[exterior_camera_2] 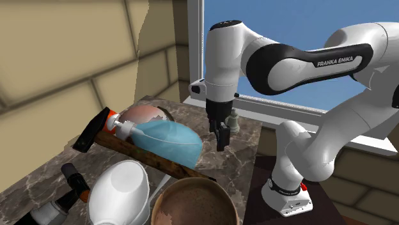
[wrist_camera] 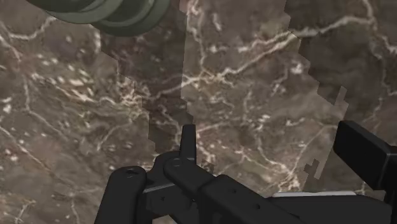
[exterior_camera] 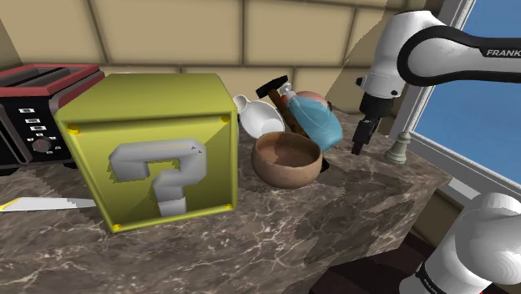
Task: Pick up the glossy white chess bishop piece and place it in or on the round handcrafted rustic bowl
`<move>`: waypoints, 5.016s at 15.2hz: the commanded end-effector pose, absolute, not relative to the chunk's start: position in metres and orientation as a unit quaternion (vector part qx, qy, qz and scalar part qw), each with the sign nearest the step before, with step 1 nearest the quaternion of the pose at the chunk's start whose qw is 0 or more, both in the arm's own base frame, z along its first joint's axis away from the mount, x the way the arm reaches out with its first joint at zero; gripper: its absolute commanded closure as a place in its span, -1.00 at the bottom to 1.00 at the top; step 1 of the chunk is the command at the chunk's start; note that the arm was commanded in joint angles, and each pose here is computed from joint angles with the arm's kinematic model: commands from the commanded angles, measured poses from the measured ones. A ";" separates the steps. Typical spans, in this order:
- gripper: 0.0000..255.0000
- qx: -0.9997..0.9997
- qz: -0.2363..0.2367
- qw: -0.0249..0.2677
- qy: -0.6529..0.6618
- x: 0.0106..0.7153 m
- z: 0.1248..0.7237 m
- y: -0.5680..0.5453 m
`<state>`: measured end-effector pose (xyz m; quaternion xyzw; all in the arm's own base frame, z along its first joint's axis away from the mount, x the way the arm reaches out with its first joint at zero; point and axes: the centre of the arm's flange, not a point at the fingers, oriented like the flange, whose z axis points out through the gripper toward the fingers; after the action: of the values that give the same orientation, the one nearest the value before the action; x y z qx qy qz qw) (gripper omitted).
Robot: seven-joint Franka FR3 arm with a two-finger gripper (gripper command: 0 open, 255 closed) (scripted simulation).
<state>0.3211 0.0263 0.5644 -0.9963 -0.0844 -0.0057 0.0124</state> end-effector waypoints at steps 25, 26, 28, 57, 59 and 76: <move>-1.00 -0.931 -0.036 0.166 -0.324 0.258 0.591 -0.120; -1.00 -0.931 -0.036 0.166 -0.324 0.258 0.591 -0.120; -1.00 -0.931 -0.036 0.166 -0.324 0.258 0.591 -0.120; 1.00 -0.931 -0.036 0.166 -0.324 0.258 0.691 -0.120; 1.00 -0.931 -0.036 0.166 -0.324 0.258 0.702 -0.120; 1.00 -0.931 -0.036 0.166 -0.324 0.283 0.766 -0.059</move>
<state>0.2775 -0.0721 0.7660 -0.9306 -0.3243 -0.0355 0.1661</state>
